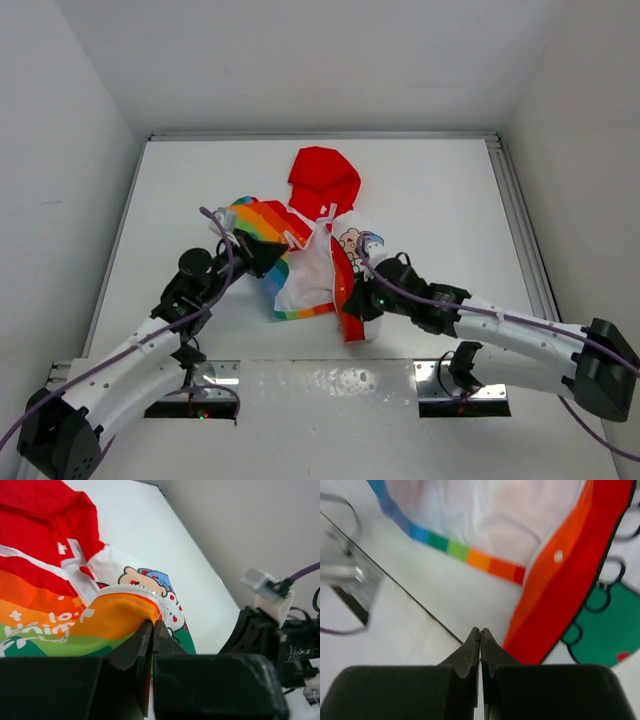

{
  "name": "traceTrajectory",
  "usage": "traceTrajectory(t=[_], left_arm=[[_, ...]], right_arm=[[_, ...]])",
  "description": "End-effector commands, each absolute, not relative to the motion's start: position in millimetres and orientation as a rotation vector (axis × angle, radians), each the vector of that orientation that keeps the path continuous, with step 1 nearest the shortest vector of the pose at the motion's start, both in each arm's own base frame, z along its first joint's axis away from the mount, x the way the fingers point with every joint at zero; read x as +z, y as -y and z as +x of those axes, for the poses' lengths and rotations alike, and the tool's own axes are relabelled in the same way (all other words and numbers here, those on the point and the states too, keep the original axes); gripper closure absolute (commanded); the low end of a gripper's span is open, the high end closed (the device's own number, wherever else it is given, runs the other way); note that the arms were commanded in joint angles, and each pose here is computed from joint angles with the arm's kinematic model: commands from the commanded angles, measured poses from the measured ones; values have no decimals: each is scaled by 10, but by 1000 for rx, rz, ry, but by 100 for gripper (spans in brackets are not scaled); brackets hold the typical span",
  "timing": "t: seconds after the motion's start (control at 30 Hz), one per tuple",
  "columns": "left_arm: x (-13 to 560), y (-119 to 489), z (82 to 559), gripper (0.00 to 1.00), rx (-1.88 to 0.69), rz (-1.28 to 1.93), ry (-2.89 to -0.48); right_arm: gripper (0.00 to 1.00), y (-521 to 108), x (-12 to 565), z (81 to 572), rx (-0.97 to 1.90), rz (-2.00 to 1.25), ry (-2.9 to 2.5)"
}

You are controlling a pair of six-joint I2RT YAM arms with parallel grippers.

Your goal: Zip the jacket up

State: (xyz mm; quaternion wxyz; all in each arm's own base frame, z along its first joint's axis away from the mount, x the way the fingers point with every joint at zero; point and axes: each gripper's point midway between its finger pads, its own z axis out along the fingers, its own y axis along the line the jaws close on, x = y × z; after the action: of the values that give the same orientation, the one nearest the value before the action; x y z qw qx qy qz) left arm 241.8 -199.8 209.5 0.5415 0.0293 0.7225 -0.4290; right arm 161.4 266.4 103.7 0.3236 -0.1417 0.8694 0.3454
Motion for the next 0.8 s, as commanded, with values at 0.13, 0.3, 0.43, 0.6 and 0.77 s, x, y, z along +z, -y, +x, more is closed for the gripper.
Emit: traceTrajectory(t=[0.13,0.3,0.43,0.6,0.77], left_arm=[[2126,2246,2184,100,-1094,227,-1706],[1966,2260,2085,100,-1118,229,-1759],[1933,2242,2108,100,-1098,212,-1789],[1947,2174,2137,100,-1062,178,-1787],[1920,2202,2127,100,-1078,186,-1789]], right_arm=[[100,-2451,689,1301,539,-601,-2428],[79,-2512,649,1331,523,-589,-2396],[54,-2576,495,1344,454,-634,-2447],[49,-2523,300,1296,384,-629,-2521],[52,-2372,136,1344,243,-600,-2556]])
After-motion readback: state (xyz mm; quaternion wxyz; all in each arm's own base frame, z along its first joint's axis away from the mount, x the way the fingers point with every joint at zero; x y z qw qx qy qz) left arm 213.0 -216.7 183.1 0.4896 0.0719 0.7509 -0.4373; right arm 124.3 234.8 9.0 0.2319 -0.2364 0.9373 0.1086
